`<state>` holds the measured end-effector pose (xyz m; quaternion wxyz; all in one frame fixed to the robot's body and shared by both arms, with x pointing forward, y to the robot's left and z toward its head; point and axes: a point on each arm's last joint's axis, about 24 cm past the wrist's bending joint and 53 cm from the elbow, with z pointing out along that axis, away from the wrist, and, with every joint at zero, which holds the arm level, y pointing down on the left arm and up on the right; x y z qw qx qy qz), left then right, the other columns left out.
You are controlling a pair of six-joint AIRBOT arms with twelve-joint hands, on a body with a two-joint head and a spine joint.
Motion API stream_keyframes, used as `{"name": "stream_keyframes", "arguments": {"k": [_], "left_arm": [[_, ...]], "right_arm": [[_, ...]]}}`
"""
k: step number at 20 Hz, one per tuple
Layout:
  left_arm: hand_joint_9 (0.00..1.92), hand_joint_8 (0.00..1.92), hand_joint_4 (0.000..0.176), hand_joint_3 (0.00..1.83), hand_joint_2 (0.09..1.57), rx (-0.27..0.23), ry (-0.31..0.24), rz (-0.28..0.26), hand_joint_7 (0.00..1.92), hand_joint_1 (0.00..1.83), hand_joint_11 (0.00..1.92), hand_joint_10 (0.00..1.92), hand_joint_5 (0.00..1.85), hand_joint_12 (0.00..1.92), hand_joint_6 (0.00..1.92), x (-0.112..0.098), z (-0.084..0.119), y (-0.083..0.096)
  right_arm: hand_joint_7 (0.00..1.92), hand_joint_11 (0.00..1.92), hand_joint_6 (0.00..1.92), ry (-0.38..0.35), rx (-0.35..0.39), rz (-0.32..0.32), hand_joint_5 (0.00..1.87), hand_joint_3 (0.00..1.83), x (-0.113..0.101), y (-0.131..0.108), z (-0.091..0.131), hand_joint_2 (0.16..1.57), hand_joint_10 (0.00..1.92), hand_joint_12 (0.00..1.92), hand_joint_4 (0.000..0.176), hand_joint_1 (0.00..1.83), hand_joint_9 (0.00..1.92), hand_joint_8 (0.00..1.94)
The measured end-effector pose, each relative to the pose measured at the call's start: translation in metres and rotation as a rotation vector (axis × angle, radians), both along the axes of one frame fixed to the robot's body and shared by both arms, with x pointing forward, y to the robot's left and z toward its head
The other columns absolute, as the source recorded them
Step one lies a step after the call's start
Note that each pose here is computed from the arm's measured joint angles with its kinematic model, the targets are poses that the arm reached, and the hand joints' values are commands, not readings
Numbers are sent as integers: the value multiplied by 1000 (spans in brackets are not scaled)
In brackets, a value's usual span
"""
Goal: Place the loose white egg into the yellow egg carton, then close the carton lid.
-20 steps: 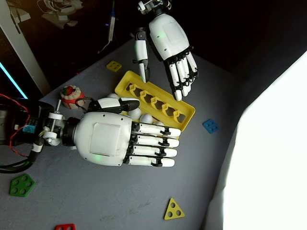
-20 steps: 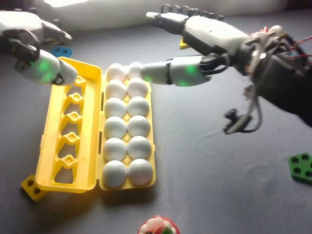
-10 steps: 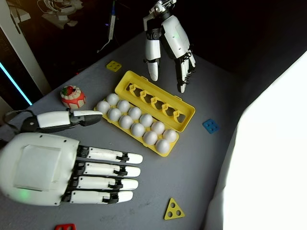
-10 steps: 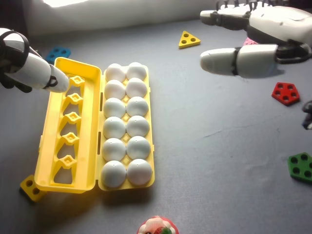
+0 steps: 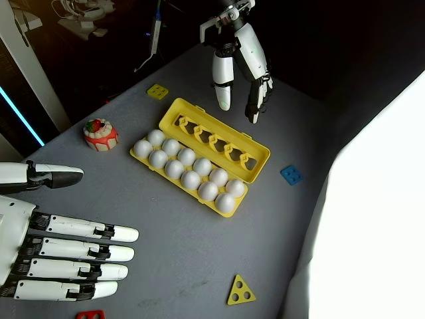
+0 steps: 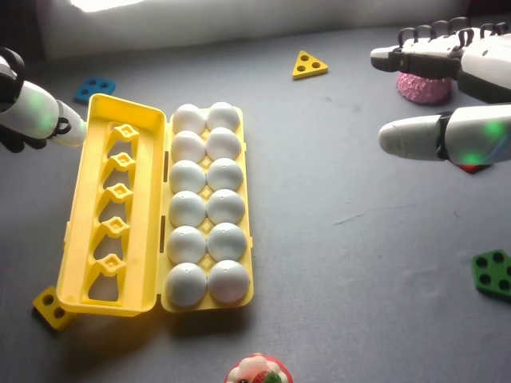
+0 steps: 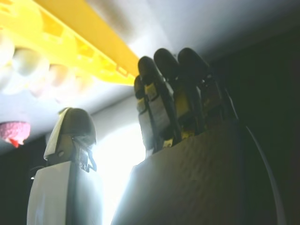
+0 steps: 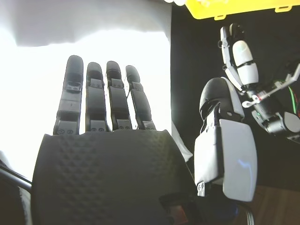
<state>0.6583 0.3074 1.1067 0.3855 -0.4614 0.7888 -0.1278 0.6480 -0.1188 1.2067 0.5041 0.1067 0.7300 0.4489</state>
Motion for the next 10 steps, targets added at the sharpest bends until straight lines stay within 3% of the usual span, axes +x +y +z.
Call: {"name": "stream_keyframes", "arguments": {"k": [3,5,10], "left_arm": [[315,41,0,1,1236,-9,25,66,638,558,0,830,497,1469,6,-5,-11,10],[303,36,0,0,1233,-20,28,77,626,579,0,821,496,1468,5,-5,-14,9],[315,31,0,0,1215,-51,53,114,616,600,0,798,496,1453,3,-11,-30,6]], "right_arm": [[220,0,14,8,-13,13,195,0,-3,5,-6,1123,26,479,0,242,145,7],[204,0,9,2,-13,16,188,0,-4,6,-5,1127,23,508,0,226,139,0],[182,0,5,-9,2,31,162,1,-9,15,-2,1131,14,341,0,219,122,4]]}}
